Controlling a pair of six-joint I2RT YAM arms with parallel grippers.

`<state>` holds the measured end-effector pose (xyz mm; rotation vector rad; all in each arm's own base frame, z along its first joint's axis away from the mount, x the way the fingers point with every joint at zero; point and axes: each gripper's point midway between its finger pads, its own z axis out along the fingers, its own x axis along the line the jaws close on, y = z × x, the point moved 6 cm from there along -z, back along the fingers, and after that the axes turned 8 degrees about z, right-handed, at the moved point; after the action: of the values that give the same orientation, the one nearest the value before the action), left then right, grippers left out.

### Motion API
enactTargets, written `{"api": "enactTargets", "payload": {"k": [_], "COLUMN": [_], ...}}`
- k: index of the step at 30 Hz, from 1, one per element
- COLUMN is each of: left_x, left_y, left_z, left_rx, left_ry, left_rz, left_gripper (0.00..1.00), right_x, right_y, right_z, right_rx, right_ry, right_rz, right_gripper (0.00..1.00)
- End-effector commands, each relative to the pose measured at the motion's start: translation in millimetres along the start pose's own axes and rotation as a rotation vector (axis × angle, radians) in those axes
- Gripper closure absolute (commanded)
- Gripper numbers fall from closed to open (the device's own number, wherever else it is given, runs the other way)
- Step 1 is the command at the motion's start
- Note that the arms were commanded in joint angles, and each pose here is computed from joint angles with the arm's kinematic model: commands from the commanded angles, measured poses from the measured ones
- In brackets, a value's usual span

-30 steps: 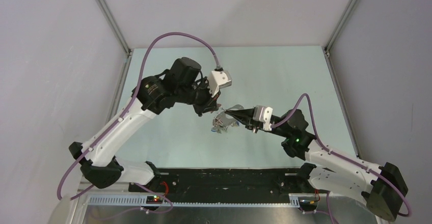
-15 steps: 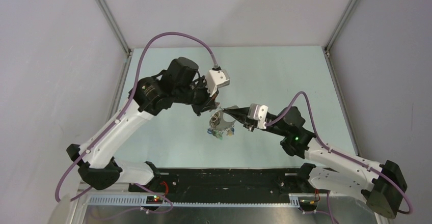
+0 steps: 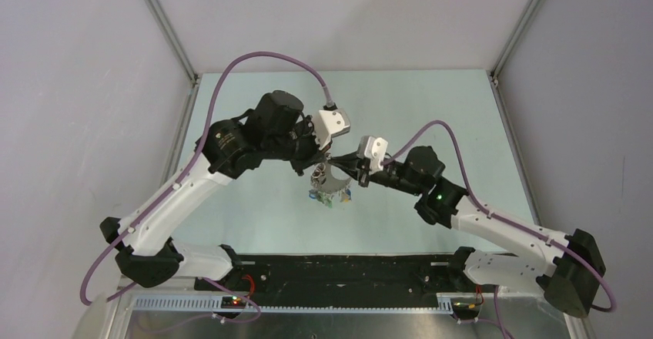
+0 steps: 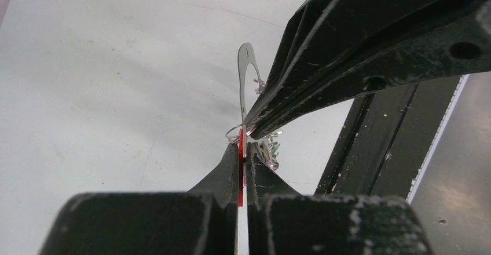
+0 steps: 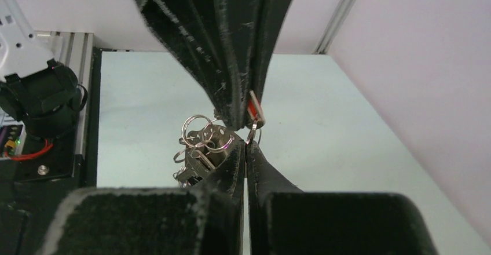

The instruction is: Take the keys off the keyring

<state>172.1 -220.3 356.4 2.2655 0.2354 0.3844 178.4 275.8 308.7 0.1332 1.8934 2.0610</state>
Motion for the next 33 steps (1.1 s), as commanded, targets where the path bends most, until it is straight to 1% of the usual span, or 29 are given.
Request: {"api": "enactTargets", "payload": {"k": [1, 5, 6, 7, 8, 9, 14, 15, 17, 22, 27, 30, 33], "left_x": [1.0, 1.5, 2.3, 3.3, 3.1, 3.4, 4.0, 4.0, 4.2, 3.3, -0.5, -5.3, -9.3], "left_y": [14.8, 11.6, 10.5, 10.0, 9.6, 9.4, 10.3, 10.4, 10.4, 8.3, 6.5, 5.6, 2.5], "left_z": [-6.5, -4.6, -4.1, -4.3, -4.9, -5.4, -9.6, -10.7, -12.3, -15.2, -16.9, -20.6, -21.6], "left_rx": [-0.077, -0.063, -0.057, -0.054, -0.053, -0.052, -0.063, -0.065, -0.069, -0.075, -0.092, -0.116, -0.125], "left_ry": [0.025, 0.032, 0.040, 0.048, 0.050, 0.053, 0.059, 0.060, 0.062, 0.053, 0.021, -0.009, -0.029], "left_rz": [0.056, 0.062, 0.061, 0.062, 0.064, 0.067, 0.083, 0.092, 0.104, 0.154, 0.211, 0.281, 0.342], "left_gripper": [1.00, 1.00, 1.00, 1.00, 1.00, 1.00, 1.00, 1.00, 1.00, 1.00, 1.00, 1.00, 1.00], "right_x": [-8.5, -10.5, -9.8, -9.3, -7.0, -6.9, 0.8, 4.3, 6.8, 4.7, -5.3, -13.0, -16.4], "right_y": [15.5, 16.6, 18.1, 18.6, 19.0, 18.5, 13.2, 12.4, 11.0, 13.7, 22.8, 26.8, 29.2], "right_z": [11.9, 16.0, 15.4, 14.9, 13.6, 12.5, -0.4, -5.0, -10.7, -22.8, -31.3, -32.5, -32.0], "right_rx": [0.007, 0.007, 0.003, 0.002, 0.007, 0.010, 0.017, 0.012, 0.007, 0.002, -0.032, -0.057, -0.075], "right_ry": [-0.053, -0.053, -0.034, -0.026, -0.010, -0.003, 0.073, 0.100, 0.122, 0.129, 0.124, 0.115, 0.144], "right_rz": [0.150, 0.274, 0.279, 0.274, 0.267, 0.242, 0.151, 0.139, 0.105, 0.072, 0.042, 0.025, 0.026], "right_gripper": [1.00, 0.99, 0.95, 0.87, 0.83, 0.76, 0.59, 0.54, 0.50, 0.50, 0.52, 0.52, 0.52]}}
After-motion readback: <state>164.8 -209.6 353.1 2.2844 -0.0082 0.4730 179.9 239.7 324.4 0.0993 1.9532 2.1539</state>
